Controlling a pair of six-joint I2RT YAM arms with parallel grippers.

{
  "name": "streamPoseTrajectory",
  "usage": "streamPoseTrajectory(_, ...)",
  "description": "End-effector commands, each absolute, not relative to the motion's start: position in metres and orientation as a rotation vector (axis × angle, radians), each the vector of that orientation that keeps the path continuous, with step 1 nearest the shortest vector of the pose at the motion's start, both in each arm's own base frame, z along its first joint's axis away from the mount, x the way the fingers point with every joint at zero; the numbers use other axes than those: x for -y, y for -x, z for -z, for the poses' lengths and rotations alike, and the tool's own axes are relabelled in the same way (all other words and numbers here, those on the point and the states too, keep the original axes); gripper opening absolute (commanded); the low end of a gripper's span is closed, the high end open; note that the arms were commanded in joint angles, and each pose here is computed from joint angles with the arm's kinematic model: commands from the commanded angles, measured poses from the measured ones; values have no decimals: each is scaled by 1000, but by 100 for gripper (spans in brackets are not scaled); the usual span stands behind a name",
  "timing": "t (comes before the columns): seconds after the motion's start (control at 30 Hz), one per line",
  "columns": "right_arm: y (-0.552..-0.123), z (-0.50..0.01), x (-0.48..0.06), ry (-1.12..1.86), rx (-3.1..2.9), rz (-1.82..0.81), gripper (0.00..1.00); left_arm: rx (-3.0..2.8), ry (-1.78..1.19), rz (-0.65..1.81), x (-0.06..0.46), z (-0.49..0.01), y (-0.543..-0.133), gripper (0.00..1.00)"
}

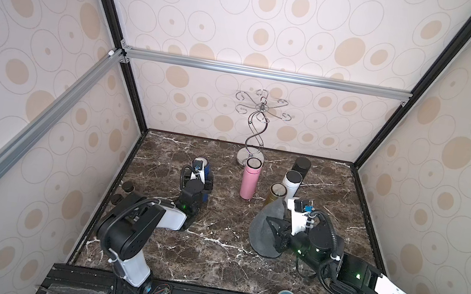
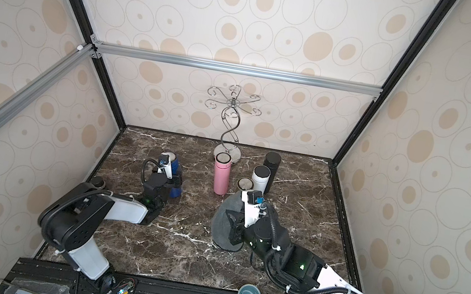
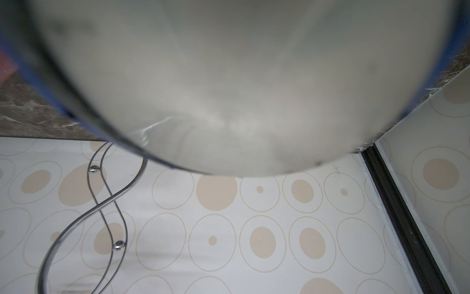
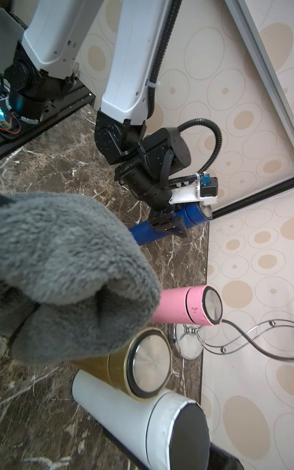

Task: Wipe the surface of the thermos
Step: Pick up the thermos from the center of the board, then wipe the dirt from the surface of the thermos.

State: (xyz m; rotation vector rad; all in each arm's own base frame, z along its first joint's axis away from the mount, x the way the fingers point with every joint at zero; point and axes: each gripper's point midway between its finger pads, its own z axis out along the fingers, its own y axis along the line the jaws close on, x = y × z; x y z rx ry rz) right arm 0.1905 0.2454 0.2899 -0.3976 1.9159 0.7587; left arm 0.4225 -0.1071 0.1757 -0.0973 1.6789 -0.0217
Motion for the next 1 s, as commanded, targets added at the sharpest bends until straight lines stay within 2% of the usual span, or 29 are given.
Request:
streamPoseTrajectory(0.0,-178,-306,-269,471,-1896,-899,0,-1606,181,223,107,-240,-403,0)
streamPoseTrajectory(0.3,-180,-315,-336,583,-1822,-1061,0,-1533,259,643,115,-315,-337,0)
streamPoseTrajectory(0.63,-203,-340,-415,626,-1696,-1157,0,-1530,284,884,126,-337,-305,0)
streamPoseTrajectory(0.77,-214,-325,-441,618,-1701,-1161,0,-1534,278,947,133,-335,-302,0)
streamPoseTrajectory(0.97,-244,-263,-441,490,-1869,-983,0,-1522,260,972,133,-332,-294,0)
